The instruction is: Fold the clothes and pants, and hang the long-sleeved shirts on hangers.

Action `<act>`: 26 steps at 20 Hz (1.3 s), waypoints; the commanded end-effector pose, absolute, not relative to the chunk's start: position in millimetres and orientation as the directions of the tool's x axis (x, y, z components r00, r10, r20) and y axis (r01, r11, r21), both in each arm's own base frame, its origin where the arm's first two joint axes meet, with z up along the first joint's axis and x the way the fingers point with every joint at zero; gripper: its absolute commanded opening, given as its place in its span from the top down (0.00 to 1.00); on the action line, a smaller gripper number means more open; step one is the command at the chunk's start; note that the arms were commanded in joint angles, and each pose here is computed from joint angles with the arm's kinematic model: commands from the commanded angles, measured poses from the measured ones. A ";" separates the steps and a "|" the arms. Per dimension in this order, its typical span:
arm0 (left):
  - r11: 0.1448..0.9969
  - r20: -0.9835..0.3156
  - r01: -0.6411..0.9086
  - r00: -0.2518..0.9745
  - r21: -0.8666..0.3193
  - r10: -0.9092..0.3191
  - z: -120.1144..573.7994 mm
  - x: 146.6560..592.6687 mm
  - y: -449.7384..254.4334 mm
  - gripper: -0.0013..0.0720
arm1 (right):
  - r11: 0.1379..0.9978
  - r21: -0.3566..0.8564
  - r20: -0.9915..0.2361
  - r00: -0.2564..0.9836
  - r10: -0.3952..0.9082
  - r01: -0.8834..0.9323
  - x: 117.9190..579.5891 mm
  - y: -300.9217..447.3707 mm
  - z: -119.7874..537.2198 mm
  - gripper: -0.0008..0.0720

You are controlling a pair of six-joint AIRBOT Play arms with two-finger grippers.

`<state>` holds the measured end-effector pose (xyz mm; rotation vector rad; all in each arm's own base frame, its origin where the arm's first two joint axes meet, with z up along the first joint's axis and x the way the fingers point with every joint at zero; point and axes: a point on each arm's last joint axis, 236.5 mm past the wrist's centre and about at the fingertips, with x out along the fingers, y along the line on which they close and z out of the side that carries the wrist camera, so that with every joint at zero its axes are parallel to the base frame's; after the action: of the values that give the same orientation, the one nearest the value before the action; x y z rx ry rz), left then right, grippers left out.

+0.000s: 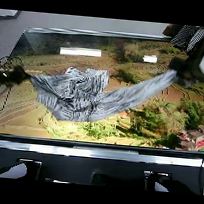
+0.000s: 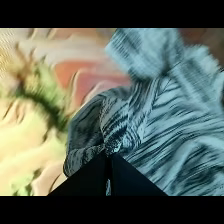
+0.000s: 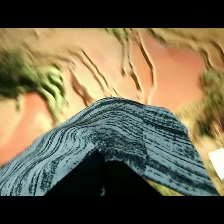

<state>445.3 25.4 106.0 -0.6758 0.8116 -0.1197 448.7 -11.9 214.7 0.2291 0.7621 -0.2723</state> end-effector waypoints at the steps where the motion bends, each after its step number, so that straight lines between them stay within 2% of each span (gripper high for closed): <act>1: 0.860 -0.311 0.058 0.918 -0.507 -0.245 305.6 426.2 25.3 0.96 | 0.929 0.277 -0.350 0.926 -0.142 0.247 441.3 -17.6 371.0 0.96; 4: 0.917 0.045 0.106 0.994 -0.384 -0.096 473.6 353.4 31.6 0.96 | 0.927 0.297 -0.025 0.972 -0.233 0.229 365.1 -45.3 502.3 0.96; 6: 0.939 0.197 0.065 0.980 -0.338 0.003 535.4 293.8 31.9 0.96 | 0.925 0.303 0.151 0.947 -0.283 0.228 297.8 -61.5 559.4 0.96; 10: 0.932 0.311 -0.119 0.922 -0.343 0.232 570.0 195.2 41.8 0.96 | 0.907 0.348 0.314 0.883 -0.350 0.236 169.9 -85.5 601.6 0.96; 12: 0.907 0.324 -0.202 0.887 -0.369 0.329 570.2 158.8 47.3 0.96 | 0.900 0.372 0.349 0.865 -0.361 0.225 129.7 -90.7 606.2 0.96; 14: 0.896 0.334 -0.229 0.869 -0.379 0.364 570.6 143.1 47.1 0.96 | 0.894 0.399 0.374 0.853 -0.363 0.205 109.1 -92.4 609.2 0.96; 17: 0.895 0.281 -0.175 0.910 -0.410 0.307 559.9 168.9 43.2 0.96 | 0.881 0.427 0.343 0.864 -0.367 0.204 125.0 -92.5 604.1 0.96; 19: 0.899 0.180 -0.078 0.969 -0.430 0.171 536.3 218.4 33.6 0.96 | 0.872 0.412 0.259 0.885 -0.388 0.262 164.3 -95.0 588.1 0.96; 22: 0.874 0.026 0.042 0.999 -0.485 -0.034 487.9 305.6 34.4 0.96 | 0.857 0.324 0.113 0.883 -0.456 0.401 253.1 -104.6 553.6 0.96; 26: 0.881 -0.224 0.066 0.956 -0.469 -0.191 377.6 442.4 28.9 0.96 | 0.847 0.204 0.011 0.864 -0.503 0.490 391.5 -105.5 496.9 0.96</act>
<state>363.0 49.0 446.5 -0.4992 0.1011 -0.0287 309.9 -101.5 535.2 0.2596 -0.1344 -0.4660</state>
